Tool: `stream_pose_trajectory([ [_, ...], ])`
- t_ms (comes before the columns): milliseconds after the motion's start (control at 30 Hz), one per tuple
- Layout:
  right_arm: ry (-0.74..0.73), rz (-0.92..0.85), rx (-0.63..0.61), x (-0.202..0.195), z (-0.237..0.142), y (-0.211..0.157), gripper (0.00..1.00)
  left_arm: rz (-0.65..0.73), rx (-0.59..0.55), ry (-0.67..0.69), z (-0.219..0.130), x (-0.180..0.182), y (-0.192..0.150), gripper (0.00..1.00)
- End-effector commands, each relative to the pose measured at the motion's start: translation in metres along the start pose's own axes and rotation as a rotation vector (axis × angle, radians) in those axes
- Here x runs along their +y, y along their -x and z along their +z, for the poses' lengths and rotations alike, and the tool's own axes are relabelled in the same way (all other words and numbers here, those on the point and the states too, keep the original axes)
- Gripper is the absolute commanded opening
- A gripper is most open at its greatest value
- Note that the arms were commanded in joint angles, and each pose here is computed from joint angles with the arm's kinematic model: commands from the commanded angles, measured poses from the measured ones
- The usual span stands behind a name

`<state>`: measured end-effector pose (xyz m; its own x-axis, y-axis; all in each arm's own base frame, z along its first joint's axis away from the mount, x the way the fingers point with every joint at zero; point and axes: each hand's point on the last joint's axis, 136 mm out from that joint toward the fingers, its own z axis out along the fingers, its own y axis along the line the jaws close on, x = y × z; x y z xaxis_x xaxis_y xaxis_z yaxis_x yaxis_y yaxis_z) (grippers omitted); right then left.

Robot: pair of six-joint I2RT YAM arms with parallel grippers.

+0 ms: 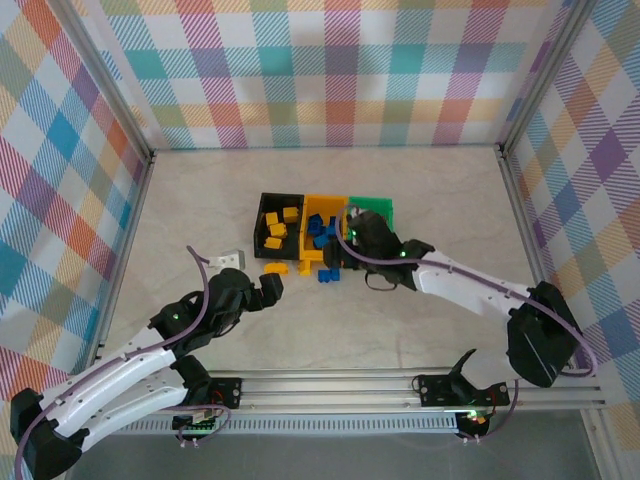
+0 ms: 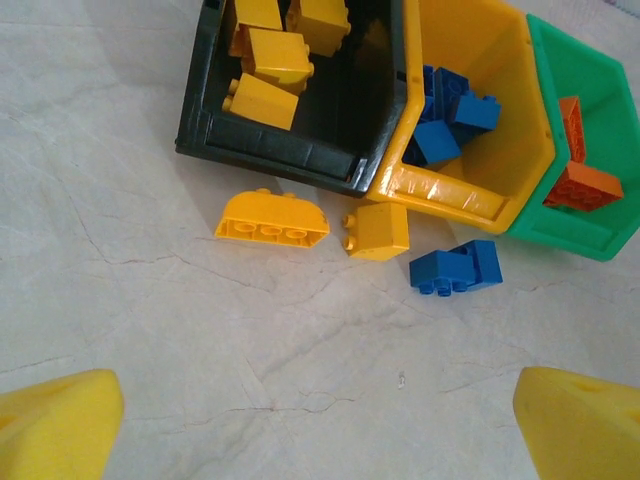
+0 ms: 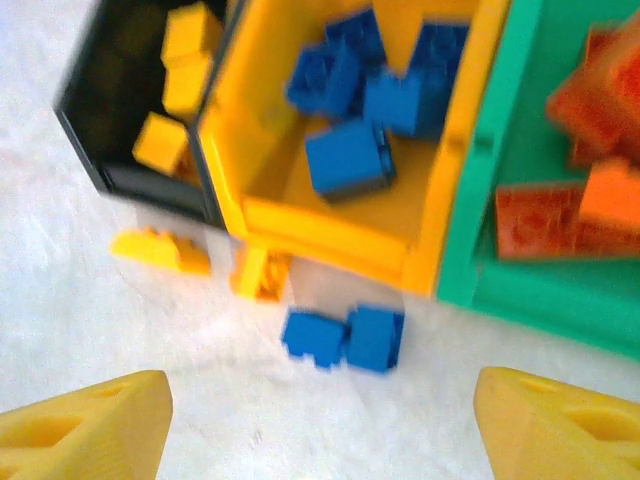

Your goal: Sort the legos into containers by color

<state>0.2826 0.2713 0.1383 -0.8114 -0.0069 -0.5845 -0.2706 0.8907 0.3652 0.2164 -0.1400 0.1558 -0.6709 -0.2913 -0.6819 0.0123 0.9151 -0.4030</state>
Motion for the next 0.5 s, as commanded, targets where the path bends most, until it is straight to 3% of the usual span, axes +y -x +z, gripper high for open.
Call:
stream_pose_trajectory([
  [0,0.071,0.075,0.040,0.002,0.012,-0.026,0.77,-0.003,-0.012,0.011,0.000,0.007,-0.004,1.00],
  [200,0.046,0.090,0.092,-0.004,0.045,-0.042,0.61,-0.030,-0.015,0.024,-0.004,0.014,-0.006,1.00],
  [467,-0.026,0.103,0.091,-0.013,0.068,-0.039,0.60,-0.035,-0.029,0.028,-0.009,0.020,-0.006,1.00],
])
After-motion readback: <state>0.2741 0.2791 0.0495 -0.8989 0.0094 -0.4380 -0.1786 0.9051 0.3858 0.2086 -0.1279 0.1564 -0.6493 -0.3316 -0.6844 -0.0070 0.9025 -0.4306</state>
